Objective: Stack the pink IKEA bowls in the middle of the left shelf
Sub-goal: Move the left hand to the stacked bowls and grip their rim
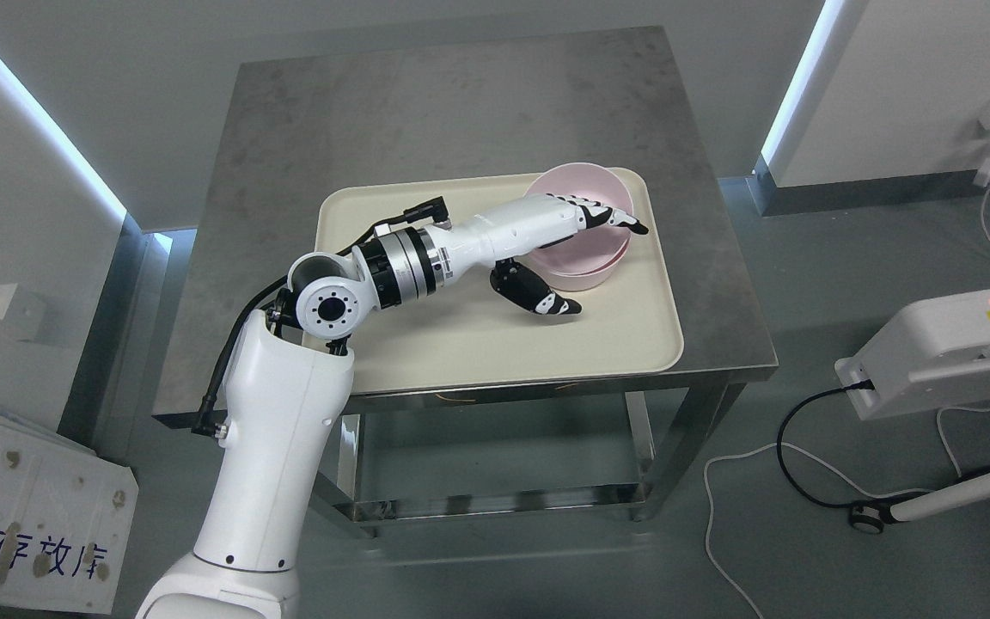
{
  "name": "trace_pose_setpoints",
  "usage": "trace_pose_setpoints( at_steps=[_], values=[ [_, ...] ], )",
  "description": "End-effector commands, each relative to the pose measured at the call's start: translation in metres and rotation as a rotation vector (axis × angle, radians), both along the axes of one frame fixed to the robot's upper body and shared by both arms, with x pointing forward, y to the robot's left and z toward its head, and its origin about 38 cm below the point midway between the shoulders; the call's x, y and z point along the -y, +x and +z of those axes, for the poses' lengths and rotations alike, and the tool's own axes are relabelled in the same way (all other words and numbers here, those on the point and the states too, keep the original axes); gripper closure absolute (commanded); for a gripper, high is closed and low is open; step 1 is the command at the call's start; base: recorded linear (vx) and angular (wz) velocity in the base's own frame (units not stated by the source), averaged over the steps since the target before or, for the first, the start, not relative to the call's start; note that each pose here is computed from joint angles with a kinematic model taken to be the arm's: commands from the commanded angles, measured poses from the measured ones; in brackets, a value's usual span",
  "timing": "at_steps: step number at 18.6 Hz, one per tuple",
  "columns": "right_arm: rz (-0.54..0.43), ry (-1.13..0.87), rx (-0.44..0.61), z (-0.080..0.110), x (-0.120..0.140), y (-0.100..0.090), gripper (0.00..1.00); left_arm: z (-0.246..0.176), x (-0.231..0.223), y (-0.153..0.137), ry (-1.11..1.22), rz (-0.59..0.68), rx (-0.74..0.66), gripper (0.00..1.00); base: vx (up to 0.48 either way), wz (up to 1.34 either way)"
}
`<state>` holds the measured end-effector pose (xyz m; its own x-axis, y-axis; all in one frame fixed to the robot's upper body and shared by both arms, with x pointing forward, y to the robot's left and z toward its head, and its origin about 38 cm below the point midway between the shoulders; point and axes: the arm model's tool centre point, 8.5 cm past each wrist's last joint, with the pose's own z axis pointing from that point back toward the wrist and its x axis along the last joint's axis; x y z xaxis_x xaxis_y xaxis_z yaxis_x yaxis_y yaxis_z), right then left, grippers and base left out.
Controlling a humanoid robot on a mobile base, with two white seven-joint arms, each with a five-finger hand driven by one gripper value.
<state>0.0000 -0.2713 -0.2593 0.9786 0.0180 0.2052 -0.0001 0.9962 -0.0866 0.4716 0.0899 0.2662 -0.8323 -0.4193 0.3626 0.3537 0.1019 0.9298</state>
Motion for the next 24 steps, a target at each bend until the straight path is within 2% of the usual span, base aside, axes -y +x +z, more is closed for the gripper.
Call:
trace_pose_setpoints(
  at_steps=[1, 5, 10, 16, 20, 24],
  values=[
    [-0.004, -0.018, 0.018, 0.001, 0.011, 0.006, 0.0, 0.011, -0.016, 0.004, 0.008, 0.066, 0.048, 0.19, 0.0, 0.0],
    [-0.004, -0.018, 0.018, 0.001, 0.011, 0.006, 0.0, 0.017, -0.027, 0.008, -0.012, 0.101, 0.053, 0.18, 0.0, 0.0],
    [-0.004, -0.018, 0.018, 0.001, 0.011, 0.006, 0.0, 0.01, -0.025, 0.01, 0.072, 0.125, 0.064, 0.21, 0.0, 0.0],
    [-0.004, -0.018, 0.018, 0.001, 0.011, 0.006, 0.0, 0.007, -0.027, 0.017, 0.171, 0.176, 0.09, 0.31, 0.0, 0.0],
    [-0.004, -0.018, 0.018, 0.001, 0.011, 0.006, 0.0, -0.001, -0.022, 0.015, 0.184, 0.158, 0.078, 0.39, 0.0, 0.0],
    [-0.004, -0.018, 0.018, 0.001, 0.011, 0.006, 0.0, -0.01, -0.018, 0.011, 0.21, 0.134, 0.059, 0.42, 0.0, 0.0]
  ],
)
